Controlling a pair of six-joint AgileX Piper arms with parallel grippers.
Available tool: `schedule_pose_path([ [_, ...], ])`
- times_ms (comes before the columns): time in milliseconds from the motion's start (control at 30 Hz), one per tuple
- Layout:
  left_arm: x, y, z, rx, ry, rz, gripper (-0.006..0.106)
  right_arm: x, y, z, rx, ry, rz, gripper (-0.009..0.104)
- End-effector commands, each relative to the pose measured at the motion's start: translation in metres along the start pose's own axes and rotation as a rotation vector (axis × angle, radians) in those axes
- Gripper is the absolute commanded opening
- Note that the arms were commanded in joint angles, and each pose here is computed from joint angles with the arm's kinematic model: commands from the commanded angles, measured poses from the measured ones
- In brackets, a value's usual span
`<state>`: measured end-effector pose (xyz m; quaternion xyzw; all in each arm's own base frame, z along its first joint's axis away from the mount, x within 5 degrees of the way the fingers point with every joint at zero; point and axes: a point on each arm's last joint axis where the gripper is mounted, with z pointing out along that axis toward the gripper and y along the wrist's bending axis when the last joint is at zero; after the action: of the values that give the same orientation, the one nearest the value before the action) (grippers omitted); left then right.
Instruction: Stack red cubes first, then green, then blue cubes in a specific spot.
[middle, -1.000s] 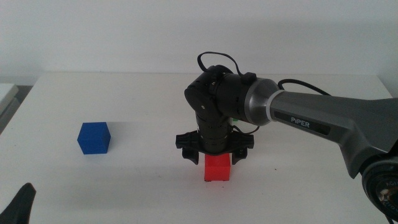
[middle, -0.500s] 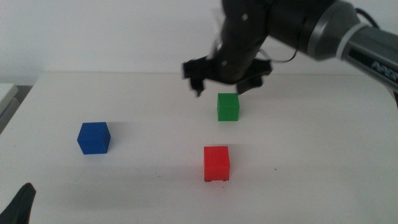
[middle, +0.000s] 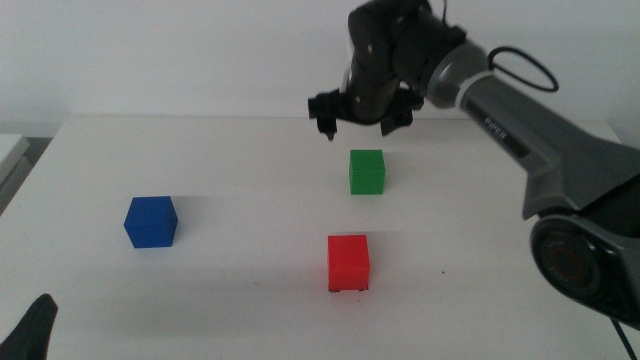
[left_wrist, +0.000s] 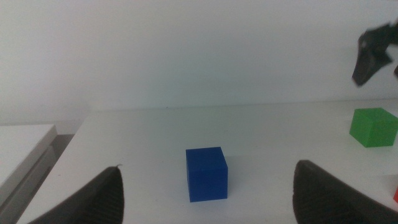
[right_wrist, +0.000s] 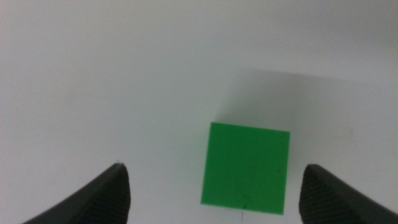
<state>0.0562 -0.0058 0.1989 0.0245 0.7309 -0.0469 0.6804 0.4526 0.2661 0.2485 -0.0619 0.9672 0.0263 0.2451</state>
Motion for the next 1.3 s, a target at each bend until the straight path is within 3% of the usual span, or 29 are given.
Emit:
schedule_pose_path([
  [0, -0.001, 0.0, 0.0, -0.002, -0.012, -0.002, 0.091, -0.001, -0.008, 0.014, 0.032, 0.011, 0.0, 0.085],
  [533, -0.001, 0.0, 0.0, -0.002, -0.012, -0.002, 0.091, 0.012, -0.017, 0.062, 0.108, 0.076, 0.021, 0.084],
  [967, -0.001, 0.0, 0.0, -0.002, -0.012, -0.002, 0.091, 0.014, -0.018, 0.07, 0.114, 0.091, 0.029, 0.064],
  [1133, -0.001, 0.0, 0.0, -0.002, -0.012, -0.002, 0.091, 0.012, -0.017, 0.071, 0.099, 0.063, 0.028, 0.047],
  [1267, -0.001, 0.0, 0.0, -0.002, -0.012, -0.002, 0.091, 0.01, -0.016, 0.071, 0.092, 0.047, 0.027, 0.022],
])
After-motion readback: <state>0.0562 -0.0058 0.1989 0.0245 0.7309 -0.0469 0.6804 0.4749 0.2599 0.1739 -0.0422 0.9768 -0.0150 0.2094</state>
